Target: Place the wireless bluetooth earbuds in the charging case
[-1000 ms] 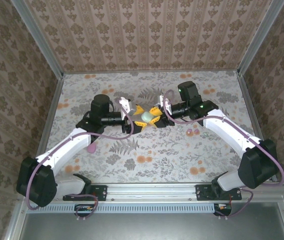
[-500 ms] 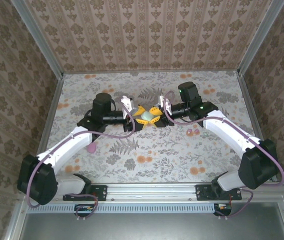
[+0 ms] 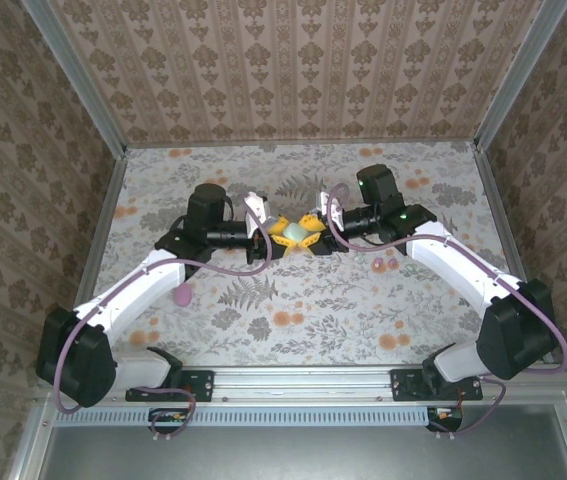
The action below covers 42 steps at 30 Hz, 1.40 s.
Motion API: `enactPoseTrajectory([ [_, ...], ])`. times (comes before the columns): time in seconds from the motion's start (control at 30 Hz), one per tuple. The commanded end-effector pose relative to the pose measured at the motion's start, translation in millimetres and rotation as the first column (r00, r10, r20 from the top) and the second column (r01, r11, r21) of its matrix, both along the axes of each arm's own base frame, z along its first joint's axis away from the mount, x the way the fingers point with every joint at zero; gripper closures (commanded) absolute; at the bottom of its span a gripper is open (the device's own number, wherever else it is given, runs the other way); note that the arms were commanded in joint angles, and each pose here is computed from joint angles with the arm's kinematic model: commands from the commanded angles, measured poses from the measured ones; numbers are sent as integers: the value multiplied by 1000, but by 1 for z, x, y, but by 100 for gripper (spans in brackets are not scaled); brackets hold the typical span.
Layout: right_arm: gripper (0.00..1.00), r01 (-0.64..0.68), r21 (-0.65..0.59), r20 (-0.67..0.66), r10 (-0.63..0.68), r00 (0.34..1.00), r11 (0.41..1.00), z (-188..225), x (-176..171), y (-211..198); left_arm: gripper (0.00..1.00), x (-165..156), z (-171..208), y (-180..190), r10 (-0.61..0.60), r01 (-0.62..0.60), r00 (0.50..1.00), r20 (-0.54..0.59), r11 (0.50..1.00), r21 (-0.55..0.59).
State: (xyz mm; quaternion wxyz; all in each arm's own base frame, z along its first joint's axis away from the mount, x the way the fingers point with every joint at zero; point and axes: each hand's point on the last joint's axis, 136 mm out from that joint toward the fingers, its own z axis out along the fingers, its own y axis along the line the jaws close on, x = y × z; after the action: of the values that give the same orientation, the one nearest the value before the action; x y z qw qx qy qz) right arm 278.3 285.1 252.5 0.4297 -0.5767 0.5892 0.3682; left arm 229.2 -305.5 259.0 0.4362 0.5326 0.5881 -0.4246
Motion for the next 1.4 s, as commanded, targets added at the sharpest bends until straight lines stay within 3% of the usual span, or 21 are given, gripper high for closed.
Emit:
enactPoseTrajectory([
  [0.0, 62, 0, 20, 31, 0, 1000, 1000, 12, -3, 0, 66, -3, 10, -3, -29, 29, 999, 24, 1000, -11],
  [0.2, 57, 23, 3, 26, -23, 999, 1000, 7, 0, -2, 73, 0, 16, -4, -15, 16, 999, 34, 999, -43],
  [0.33, 43, 79, 48, 41, -81, 996, 996, 27, 2, -10, 78, 10, 25, 0, 47, -42, 998, 52, 995, -96],
  [0.5, 34, 230, 189, -131, -207, 969, 955, 64, 6, -20, 79, 23, 41, 10, 162, -143, 982, 98, 973, -182],
  [0.57, 32, 351, 225, -300, -278, 913, 909, 77, 18, -26, 79, 28, 48, 15, 212, -182, 970, 117, 958, -223],
  [0.7, 32, 555, 158, -628, -351, 695, 817, 84, 41, -39, 79, 32, 64, 21, 272, -216, 949, 160, 930, -298],
  [0.8, 35, 573, 110, -833, -238, 499, 812, 86, 48, -33, 79, 33, 74, 23, 293, -221, 940, 176, 914, -341],
  [0.93, 35, 561, 73, -959, -97, 267, 825, 80, 62, -16, 78, 33, 86, 21, 297, -210, 936, 189, 901, -379],
  [0.97, 35, 552, 91, -969, -54, 241, 829, 82, 64, -12, 78, 34, 88, 21, 298, -209, 935, 191, 899, -384],
  [1.07, 35, 528, 150, -970, 22, 241, 836, 92, 65, -2, 78, 34, 89, 19, 298, -208, 935, 191, 898, -388],
  [1.3, 35, 465, 174, -968, 63, 244, 868, 100, 54, 11, 78, 36, 90, 19, 315, -222, 930, 190, 892, -393],
  [1.37, 39, 450, 175, -968, 69, 242, 876, 99, 51, 13, 78, 41, 90, 21, 345, -251, 921, 183, 882, -398],
])
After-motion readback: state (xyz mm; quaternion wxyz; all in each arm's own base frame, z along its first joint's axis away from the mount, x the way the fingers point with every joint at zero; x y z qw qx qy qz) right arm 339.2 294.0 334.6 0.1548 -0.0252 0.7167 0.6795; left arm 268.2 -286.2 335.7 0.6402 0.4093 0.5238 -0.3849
